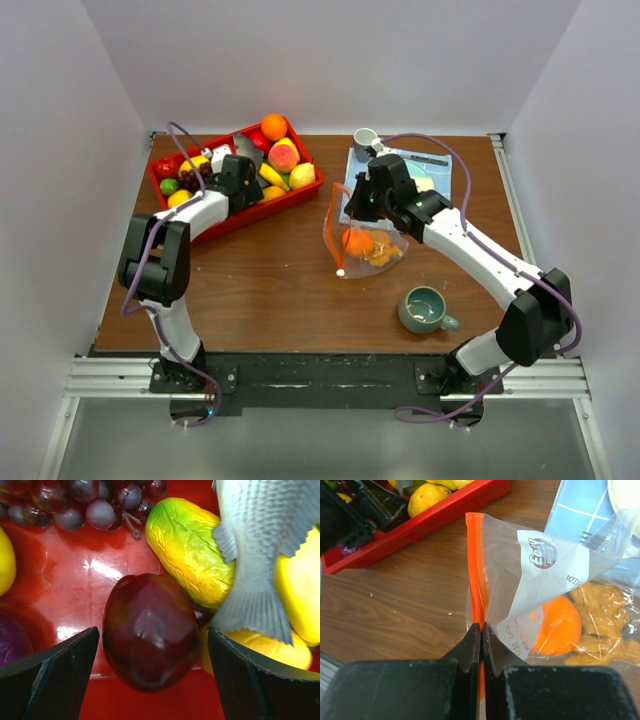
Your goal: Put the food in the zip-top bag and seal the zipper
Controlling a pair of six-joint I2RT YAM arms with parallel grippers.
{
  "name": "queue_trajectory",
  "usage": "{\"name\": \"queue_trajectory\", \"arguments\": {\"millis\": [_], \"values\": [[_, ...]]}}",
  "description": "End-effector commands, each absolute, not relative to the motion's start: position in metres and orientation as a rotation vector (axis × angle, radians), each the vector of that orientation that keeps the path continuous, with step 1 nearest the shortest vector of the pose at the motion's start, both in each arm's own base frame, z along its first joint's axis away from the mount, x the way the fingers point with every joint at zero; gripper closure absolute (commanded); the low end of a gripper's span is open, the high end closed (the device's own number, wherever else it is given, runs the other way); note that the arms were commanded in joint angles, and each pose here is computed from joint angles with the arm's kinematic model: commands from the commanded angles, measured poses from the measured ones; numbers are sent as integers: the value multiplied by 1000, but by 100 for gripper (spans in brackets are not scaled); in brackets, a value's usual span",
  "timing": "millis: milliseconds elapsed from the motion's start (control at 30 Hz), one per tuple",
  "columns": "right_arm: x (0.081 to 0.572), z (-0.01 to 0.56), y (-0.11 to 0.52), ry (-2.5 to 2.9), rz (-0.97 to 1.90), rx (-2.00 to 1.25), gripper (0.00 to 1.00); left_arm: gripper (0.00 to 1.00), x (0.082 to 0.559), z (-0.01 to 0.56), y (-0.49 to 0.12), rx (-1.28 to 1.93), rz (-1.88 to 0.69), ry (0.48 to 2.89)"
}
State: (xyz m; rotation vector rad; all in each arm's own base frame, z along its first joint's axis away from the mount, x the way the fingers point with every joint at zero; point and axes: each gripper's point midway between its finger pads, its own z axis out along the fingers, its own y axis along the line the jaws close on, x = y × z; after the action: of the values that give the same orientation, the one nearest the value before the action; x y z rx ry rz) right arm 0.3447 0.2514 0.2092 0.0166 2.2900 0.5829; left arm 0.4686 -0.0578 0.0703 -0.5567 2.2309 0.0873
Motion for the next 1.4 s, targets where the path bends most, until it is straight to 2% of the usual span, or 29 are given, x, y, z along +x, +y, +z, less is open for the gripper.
{"name": "queue_trajectory", "arguments": {"millis": [0, 133, 233, 267, 333, 367, 433, 467, 733, 867, 1000, 1367], "values": [[345, 220, 260, 2246, 651, 5, 100, 6, 486, 74, -49, -563, 122, 2197], [343, 215, 258, 2258, 638, -3, 100, 12, 485, 65, -47, -582, 115, 2201], [343, 215, 256, 2256, 629, -5, 100, 23, 484, 68, -46, -585, 101, 2194], [342, 215, 256, 2258, 630, -6, 100, 37, 484, 70, -46, -581, 99, 2191], [342, 217, 256, 2255, 633, -6, 100, 46, 483, 84, -45, -582, 93, 2164], [341, 218, 256, 2252, 640, -9, 100, 54, 481, 88, -44, -576, 94, 2160], [341, 219, 256, 2254, 641, -7, 100, 60, 479, 107, -42, -575, 86, 2125], [340, 222, 257, 2247, 646, -7, 100, 67, 477, 111, -41, -569, 88, 2118], [343, 217, 260, 2250, 657, -4, 100, 80, 464, 151, -46, -544, -14, 2074], [344, 217, 262, 2248, 666, -2, 100, 83, 456, 165, -55, -510, -93, 2069], [349, 220, 271, 2240, 699, -11, 100, 86, 438, 189, -95, -389, -351, 2072], [353, 227, 278, 2225, 748, 18, 100, 86, 338, 239, -252, -77, -998, 2004]]}}
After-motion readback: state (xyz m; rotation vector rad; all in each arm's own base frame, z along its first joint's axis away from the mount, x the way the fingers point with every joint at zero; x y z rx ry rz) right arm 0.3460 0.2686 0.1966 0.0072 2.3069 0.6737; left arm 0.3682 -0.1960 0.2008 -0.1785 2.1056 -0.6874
